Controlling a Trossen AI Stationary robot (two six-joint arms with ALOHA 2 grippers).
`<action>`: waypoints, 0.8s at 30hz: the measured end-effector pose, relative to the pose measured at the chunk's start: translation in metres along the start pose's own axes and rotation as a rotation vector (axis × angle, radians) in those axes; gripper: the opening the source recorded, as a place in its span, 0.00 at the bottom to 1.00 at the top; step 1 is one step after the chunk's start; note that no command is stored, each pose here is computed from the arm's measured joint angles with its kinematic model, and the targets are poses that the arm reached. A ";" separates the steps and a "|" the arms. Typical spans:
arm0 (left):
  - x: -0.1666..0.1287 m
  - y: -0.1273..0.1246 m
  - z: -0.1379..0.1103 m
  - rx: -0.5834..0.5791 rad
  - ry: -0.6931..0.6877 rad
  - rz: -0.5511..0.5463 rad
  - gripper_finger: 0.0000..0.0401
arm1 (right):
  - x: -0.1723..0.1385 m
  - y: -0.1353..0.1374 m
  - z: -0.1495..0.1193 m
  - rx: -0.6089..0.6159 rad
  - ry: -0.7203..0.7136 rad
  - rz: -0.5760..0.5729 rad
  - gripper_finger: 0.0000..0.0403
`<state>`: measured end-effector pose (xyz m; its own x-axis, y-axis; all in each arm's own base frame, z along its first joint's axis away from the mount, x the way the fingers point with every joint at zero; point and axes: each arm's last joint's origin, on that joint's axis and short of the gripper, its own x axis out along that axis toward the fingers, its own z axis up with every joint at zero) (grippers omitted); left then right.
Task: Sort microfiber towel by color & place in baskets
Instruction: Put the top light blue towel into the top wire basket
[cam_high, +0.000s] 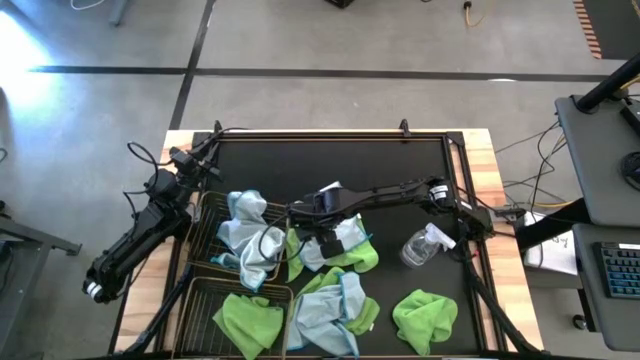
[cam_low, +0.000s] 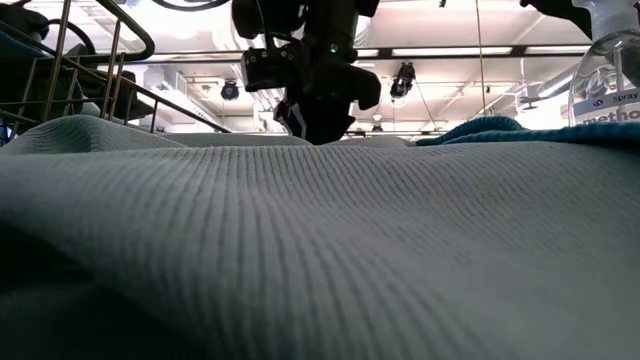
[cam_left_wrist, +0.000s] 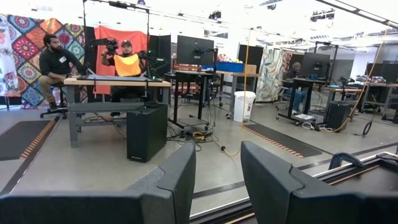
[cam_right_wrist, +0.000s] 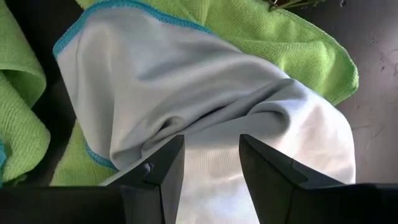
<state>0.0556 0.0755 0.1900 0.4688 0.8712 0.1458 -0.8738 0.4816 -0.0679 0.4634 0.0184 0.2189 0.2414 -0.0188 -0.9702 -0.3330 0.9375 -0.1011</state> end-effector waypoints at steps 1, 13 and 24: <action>0.000 0.000 0.000 0.000 0.000 0.000 0.28 | 0.000 0.000 0.000 0.002 -0.001 -0.001 0.37; 0.000 0.000 0.000 0.000 0.000 0.000 0.28 | 0.000 -0.005 0.001 0.368 -0.032 -0.008 0.37; 0.000 0.000 0.000 0.000 0.000 0.000 0.28 | 0.002 -0.025 0.001 0.575 -0.092 -0.081 0.37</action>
<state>0.0556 0.0755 0.1900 0.4690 0.8711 0.1458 -0.8737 0.4817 -0.0678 0.4728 -0.0045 0.2196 0.3324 -0.0918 -0.9387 0.2318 0.9727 -0.0131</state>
